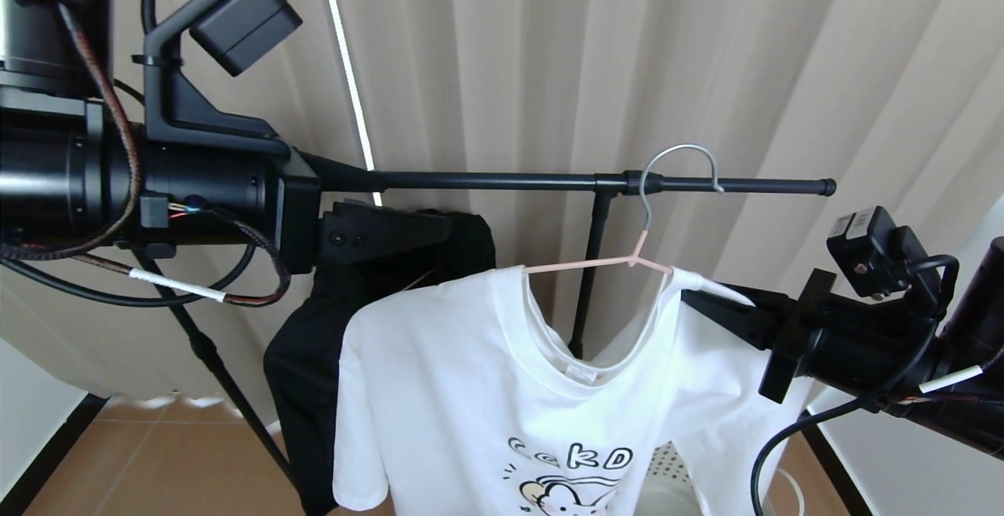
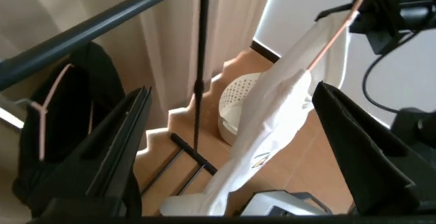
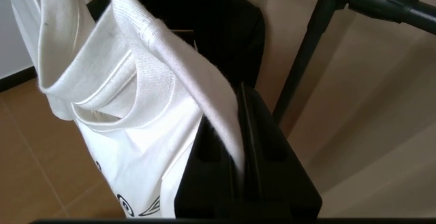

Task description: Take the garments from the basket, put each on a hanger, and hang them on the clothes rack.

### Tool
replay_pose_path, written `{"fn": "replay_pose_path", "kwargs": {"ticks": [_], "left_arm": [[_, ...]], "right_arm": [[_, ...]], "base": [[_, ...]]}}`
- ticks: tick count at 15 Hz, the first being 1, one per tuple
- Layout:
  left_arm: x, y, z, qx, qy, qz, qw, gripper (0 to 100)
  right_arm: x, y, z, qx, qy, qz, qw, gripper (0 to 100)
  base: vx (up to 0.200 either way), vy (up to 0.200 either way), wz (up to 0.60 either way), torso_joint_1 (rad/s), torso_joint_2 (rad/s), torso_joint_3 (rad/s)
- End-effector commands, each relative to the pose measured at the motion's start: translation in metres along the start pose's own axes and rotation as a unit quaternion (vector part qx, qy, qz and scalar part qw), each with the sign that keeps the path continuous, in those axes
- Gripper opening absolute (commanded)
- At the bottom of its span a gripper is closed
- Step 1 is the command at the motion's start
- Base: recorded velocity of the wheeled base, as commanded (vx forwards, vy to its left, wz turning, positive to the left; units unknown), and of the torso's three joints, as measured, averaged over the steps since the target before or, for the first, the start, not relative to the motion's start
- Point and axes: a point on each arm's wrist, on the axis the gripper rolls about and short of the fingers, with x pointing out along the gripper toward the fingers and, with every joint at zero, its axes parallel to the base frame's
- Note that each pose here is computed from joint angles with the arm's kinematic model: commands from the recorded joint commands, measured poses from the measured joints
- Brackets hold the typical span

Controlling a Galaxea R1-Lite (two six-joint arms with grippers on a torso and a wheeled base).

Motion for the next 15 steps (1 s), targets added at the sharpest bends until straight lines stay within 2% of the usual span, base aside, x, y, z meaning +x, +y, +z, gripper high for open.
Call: {"fn": "replay_pose_path", "kwargs": {"ticks": [1, 5, 8, 10, 12, 13, 15], "left_arm": [[0.019, 0.002, 0.005, 0.017, 0.018, -0.024, 0.9994, 100], [0.028, 0.002, 0.012, 0.054, 0.046, -0.056, 0.9959, 100], [0.037, -0.002, 0.014, 0.068, 0.05, -0.091, 0.9922, 100], [0.048, -0.003, 0.008, 0.096, 0.061, -0.108, 0.9876, 100], [0.051, -0.005, 0.005, 0.109, 0.063, -0.131, 0.9833, 100], [0.055, -0.006, 0.003, 0.12, 0.076, -0.145, 0.9793, 100], [0.054, -0.008, 0.005, 0.134, 0.083, -0.153, 0.9755, 100]], "right_arm": [[-0.001, 0.0, 0.002, -0.002, -0.003, 0.0, 1.0, 0], [-0.002, 0.001, 0.0, -0.003, -0.001, 0.001, 1.0, 0], [-0.002, 0.002, -0.001, -0.002, 0.0, 0.002, 1.0, 0], [-0.002, 0.003, -0.001, -0.002, 0.001, 0.004, 1.0, 0], [-0.002, 0.003, -0.001, -0.002, 0.001, 0.005, 1.0, 0], [-0.002, 0.004, -0.001, -0.002, 0.002, 0.006, 1.0, 0], [-0.002, 0.009, -0.002, -0.002, 0.003, 0.016, 0.9999, 0]], "base": [[0.0, 0.0, 0.0, 0.0, 0.0, 0.0], [0.0, 0.0, 0.0, 0.0, 0.0, 0.0], [0.0, 0.0, 0.0, 0.0, 0.0, 0.0], [0.0, 0.0, 0.0, 0.0, 0.0, 0.0], [0.0, 0.0, 0.0, 0.0, 0.0, 0.0], [0.0, 0.0, 0.0, 0.0, 0.0, 0.0], [0.0, 0.0, 0.0, 0.0, 0.0, 0.0]]}}
